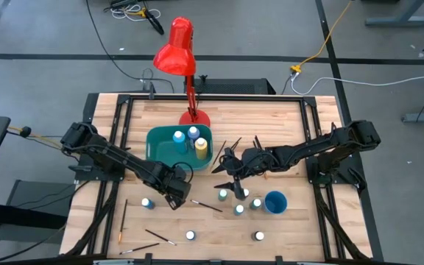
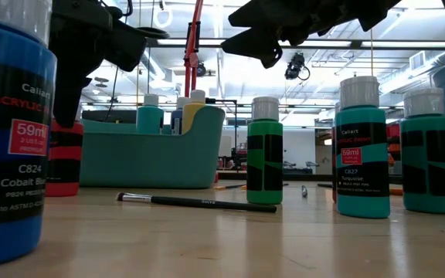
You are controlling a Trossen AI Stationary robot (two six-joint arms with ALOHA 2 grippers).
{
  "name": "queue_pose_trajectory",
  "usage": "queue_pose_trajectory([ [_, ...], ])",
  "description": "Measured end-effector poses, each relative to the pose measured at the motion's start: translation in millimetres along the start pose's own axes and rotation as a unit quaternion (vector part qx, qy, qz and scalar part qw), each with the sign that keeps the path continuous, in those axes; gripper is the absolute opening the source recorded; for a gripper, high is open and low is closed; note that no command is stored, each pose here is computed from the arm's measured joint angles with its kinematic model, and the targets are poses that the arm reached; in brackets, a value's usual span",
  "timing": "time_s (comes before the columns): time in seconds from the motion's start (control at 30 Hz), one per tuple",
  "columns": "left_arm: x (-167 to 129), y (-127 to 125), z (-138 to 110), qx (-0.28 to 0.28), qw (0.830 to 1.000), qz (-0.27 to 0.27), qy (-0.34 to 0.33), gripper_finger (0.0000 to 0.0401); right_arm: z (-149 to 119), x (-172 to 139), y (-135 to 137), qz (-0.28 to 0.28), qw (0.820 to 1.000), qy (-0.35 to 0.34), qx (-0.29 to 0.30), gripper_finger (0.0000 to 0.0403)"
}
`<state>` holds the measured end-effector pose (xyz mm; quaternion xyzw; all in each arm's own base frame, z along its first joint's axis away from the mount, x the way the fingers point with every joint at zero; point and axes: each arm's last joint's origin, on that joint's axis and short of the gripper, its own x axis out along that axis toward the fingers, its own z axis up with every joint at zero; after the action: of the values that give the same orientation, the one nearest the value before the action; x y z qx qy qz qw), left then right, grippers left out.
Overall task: Pick & Place Paint Supplies
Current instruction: Put the small orange paint bottle into the green bin
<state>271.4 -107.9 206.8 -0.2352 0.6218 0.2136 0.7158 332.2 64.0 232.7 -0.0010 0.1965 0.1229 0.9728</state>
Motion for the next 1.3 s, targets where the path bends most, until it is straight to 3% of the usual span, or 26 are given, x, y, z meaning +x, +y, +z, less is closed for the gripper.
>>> queue_pose_trajectory([
  [0.3, -2.2, -0.9, 0.8, 0.001, 1.000, 0.000, -0.002, 0.0157, 0.0, 0.2, 3.1, 0.003, 1.000, 0.000, -0.018, 0.0263],
  [0.53, -29.2, -11.8, 10.6, 0.032, 0.999, -0.016, -0.032, 0.0158, 0.1, 0.2, 2.9, 0.003, 1.000, -0.001, -0.017, 0.0263],
  [0.93, -98.3, 9.6, 33.9, 0.020, 0.992, 0.099, -0.071, 0.0159, 0.1, 0.2, 3.0, 0.003, 1.000, -0.001, -0.003, 0.0263],
  [1.17, -106.2, 34.1, 45.0, 0.003, 0.984, 0.161, -0.071, 0.0162, 0.1, 0.2, 3.0, 0.003, 1.000, -0.001, -0.003, 0.0263],
  [1.3, -103.5, 42.7, 58.3, 0.008, 0.984, 0.162, -0.075, 0.0162, 0.1, 0.2, 3.0, 0.003, 1.000, -0.001, -0.003, 0.0263],
])
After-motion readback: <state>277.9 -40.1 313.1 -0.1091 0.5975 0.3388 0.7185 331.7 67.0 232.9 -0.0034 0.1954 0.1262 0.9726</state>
